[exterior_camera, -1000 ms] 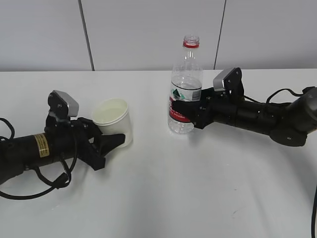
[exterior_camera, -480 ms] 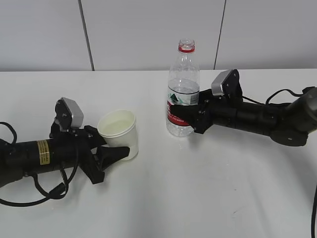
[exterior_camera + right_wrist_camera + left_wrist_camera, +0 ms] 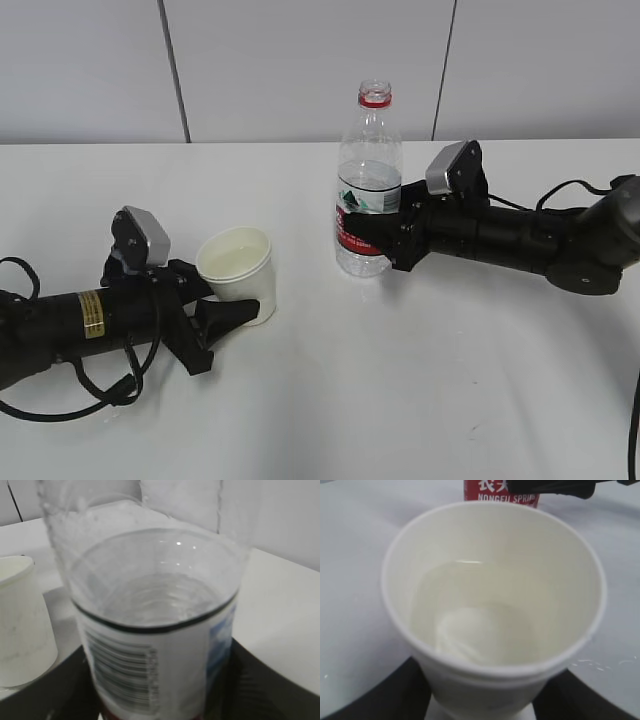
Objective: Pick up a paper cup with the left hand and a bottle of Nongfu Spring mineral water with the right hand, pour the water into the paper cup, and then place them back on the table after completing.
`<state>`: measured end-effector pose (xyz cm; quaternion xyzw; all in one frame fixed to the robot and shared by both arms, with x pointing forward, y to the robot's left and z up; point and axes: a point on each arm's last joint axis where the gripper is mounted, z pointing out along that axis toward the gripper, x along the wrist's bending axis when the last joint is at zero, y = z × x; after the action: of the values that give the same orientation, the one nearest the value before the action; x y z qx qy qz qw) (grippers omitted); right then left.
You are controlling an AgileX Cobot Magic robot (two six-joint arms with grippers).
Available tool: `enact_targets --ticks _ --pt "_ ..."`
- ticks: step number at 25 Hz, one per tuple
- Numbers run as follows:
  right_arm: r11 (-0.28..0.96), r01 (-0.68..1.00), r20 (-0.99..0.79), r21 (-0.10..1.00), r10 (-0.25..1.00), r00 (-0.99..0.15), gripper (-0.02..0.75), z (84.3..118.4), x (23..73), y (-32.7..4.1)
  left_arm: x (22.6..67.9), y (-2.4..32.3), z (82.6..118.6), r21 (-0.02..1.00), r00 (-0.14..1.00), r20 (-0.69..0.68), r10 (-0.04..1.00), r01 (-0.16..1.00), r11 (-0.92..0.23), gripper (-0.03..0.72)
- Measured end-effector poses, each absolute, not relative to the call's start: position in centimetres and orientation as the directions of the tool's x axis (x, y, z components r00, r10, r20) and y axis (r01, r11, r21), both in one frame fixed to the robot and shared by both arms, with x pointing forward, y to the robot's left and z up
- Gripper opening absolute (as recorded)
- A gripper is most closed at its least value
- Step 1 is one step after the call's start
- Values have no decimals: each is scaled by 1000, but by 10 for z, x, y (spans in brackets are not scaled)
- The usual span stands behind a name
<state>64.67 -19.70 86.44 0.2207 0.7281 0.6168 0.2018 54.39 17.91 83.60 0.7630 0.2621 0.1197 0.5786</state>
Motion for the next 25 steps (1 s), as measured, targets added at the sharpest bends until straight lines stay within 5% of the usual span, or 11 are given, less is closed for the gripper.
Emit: enact_targets --ticks 13,19,25 --pt "151 69 -27 986 558 -829 462 864 646 -196 543 179 832 943 832 -127 540 270 -195 532" --pt "162 69 -32 984 552 -833 581 863 645 -196 544 181 832 942 830 -126 543 271 -195 546" --pt "166 54 -46 985 543 -838 607 868 645 -196 545 195 831 935 828 -153 539 298 -192 547"
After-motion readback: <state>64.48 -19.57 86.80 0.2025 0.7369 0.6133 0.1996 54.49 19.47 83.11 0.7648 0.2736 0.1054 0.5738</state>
